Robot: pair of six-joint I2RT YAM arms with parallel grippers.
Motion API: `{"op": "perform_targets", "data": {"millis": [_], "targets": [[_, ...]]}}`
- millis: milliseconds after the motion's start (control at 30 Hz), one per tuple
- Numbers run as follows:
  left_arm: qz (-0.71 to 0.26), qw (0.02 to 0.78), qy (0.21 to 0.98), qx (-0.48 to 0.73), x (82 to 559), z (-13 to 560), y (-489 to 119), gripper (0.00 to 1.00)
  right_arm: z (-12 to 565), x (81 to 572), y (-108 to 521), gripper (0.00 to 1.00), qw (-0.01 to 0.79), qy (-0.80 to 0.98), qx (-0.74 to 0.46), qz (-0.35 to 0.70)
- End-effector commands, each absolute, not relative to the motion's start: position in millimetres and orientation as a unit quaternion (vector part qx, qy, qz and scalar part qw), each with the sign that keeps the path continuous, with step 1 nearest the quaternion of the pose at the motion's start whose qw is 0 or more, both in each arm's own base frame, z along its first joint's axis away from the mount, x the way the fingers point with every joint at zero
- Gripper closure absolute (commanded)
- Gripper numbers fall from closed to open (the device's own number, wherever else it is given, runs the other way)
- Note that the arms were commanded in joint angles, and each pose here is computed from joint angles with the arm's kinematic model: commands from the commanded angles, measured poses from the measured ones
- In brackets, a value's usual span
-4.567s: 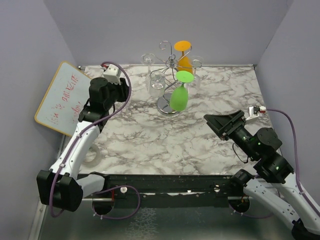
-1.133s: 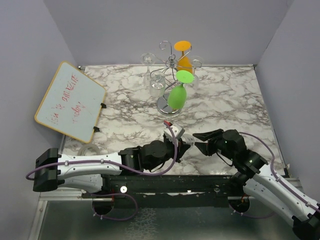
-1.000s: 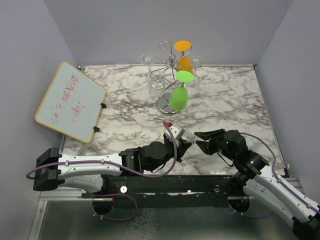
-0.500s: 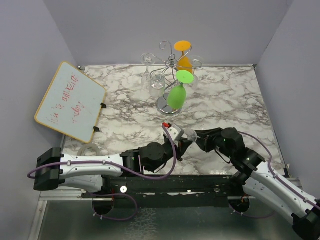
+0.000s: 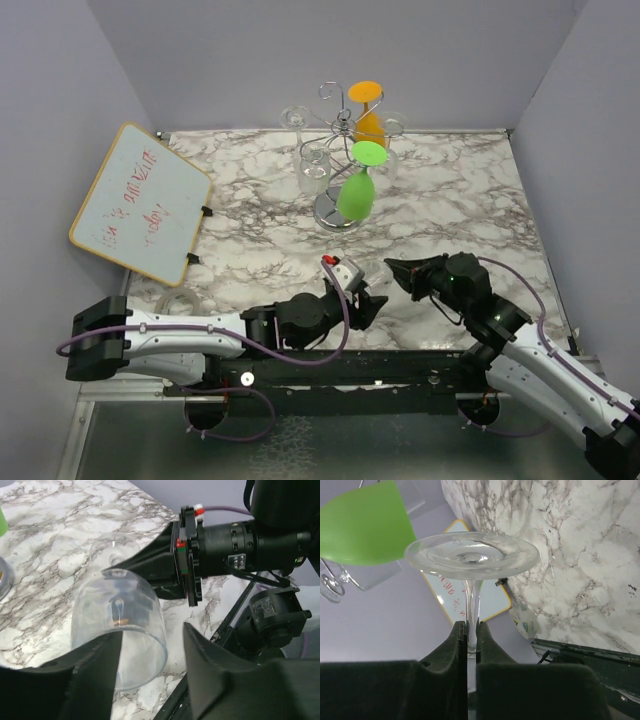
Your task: Place the wine glass upside down on the wine glass rack
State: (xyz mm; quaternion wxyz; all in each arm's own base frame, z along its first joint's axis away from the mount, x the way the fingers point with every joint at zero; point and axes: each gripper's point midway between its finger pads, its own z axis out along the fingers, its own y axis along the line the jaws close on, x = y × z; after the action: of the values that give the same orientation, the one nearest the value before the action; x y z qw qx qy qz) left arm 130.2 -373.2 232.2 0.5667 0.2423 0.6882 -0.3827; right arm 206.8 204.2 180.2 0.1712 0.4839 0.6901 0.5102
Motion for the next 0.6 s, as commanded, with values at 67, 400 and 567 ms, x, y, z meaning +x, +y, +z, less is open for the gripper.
{"op": "perform_targets", "data": {"millis": [67, 400, 567], "targets": [[-0.407, 0.585, 0.675, 0.188, 134.1, 249.7, -348.9, 0.33, 228.7, 220.4, 199.4, 0.99, 0.307, 0.706, 0.373, 0.519], [-0.461, 0.586, 0.654, 0.128, 128.8, 280.9, -315.9, 0.05, 290.8, 226.2, 194.3, 0.99, 0.503, 0.710, 0.143, 0.472], [-0.475, 0.590, 0.642, 0.122, 126.5, 296.2, -308.9, 0.04, 305.2, 216.6, 195.9, 0.99, 0.542, 0.694, 0.068, 0.470]]}}
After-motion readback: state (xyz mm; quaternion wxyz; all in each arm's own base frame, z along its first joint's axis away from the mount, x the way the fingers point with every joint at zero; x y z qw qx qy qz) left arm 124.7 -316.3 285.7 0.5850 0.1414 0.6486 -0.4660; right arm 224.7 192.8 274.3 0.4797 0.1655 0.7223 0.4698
